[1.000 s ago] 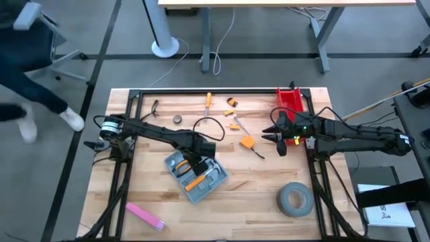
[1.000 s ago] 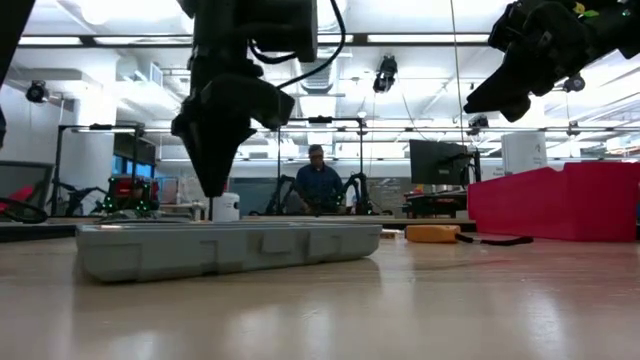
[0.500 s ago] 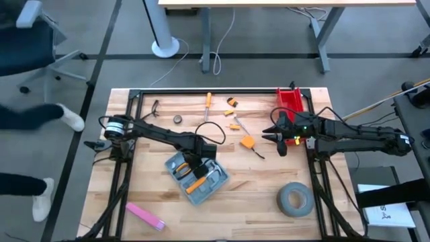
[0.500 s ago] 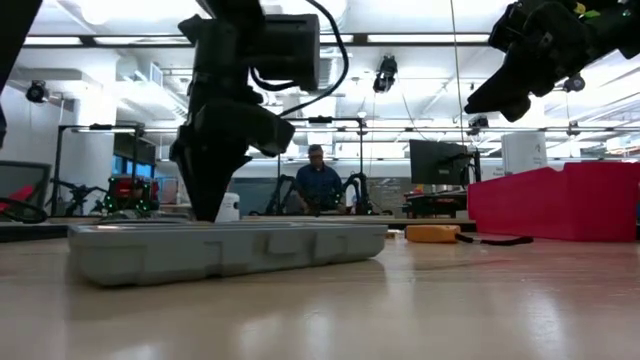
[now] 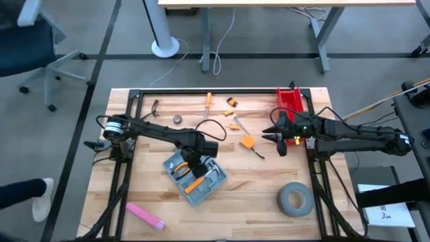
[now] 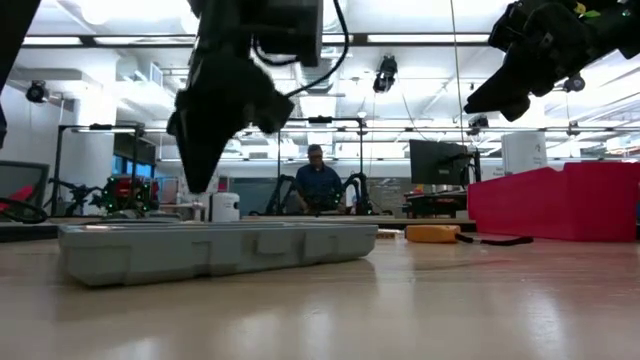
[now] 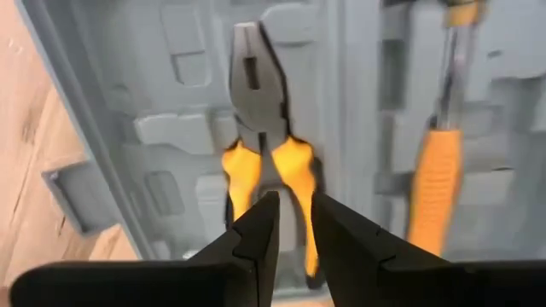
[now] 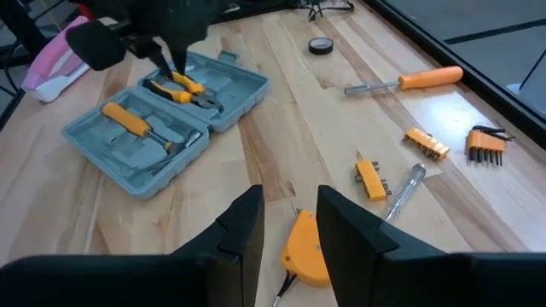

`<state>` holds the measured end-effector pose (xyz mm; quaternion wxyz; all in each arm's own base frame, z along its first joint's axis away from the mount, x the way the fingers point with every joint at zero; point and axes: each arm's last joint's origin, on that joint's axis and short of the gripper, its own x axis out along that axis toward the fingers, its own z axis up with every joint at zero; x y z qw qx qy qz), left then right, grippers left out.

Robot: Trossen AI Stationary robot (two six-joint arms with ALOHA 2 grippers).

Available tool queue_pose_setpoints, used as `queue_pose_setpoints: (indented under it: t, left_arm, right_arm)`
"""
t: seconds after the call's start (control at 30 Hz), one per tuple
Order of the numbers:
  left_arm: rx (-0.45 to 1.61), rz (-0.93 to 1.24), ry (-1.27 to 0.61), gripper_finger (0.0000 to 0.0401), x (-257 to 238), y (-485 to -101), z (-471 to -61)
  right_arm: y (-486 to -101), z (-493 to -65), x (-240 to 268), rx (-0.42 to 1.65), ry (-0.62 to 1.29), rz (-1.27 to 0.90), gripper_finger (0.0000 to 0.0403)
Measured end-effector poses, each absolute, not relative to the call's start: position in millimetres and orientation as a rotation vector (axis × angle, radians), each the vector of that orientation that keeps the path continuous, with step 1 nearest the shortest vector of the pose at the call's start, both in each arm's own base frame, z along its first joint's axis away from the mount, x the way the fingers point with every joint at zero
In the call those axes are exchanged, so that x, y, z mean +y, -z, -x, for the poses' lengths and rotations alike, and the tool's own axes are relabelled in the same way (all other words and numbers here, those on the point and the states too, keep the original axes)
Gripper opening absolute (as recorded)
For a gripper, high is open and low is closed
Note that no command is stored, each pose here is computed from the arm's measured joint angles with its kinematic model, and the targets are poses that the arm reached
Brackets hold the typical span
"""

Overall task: Prefit tool cases
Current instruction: Put the yellow pliers into the gray pre-fit tool case

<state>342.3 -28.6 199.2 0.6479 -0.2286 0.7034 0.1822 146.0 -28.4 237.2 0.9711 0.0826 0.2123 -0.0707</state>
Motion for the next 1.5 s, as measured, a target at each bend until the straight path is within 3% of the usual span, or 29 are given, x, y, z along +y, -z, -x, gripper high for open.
queue_pose_setpoints:
  t: [0.3, 0.5, 0.77, 1.2, 1.4, 1.5]
  left_arm:
    - [1.568, 0.647, -0.359, 0.0077, -29.2, -150.7, -329.5]
    - [1.631, 0.638, -0.379, 0.0081, -28.3, -167.8, -329.9]
    - [1.566, 0.564, -0.409, 0.0072, -26.8, -209.3, -344.6]
    - [1.611, 0.65, -0.354, 0.0062, -28.6, -153.2, -328.2]
    - [1.651, 0.638, -0.387, 0.0065, -23.9, -165.9, -328.1]
    - [1.565, 0.586, -0.42, 0.0063, -20.6, -185.3, -339.9]
  right_arm:
    - [-237.0, -146.0, -28.5, 0.431, 0.143, -0.164, 0.0093]
    - [-237.2, -146.1, -28.5, 0.429, 0.142, -0.157, 0.0102]
    - [-237.5, -146.2, -28.5, 0.426, 0.142, -0.155, 0.0096]
    - [-237.5, -146.2, -28.5, 0.427, 0.143, -0.156, 0.0086]
    - [-237.0, -146.0, -28.5, 0.431, 0.144, -0.159, 0.0097]
    - [-237.0, -146.0, -28.5, 0.431, 0.145, -0.159, 0.0101]
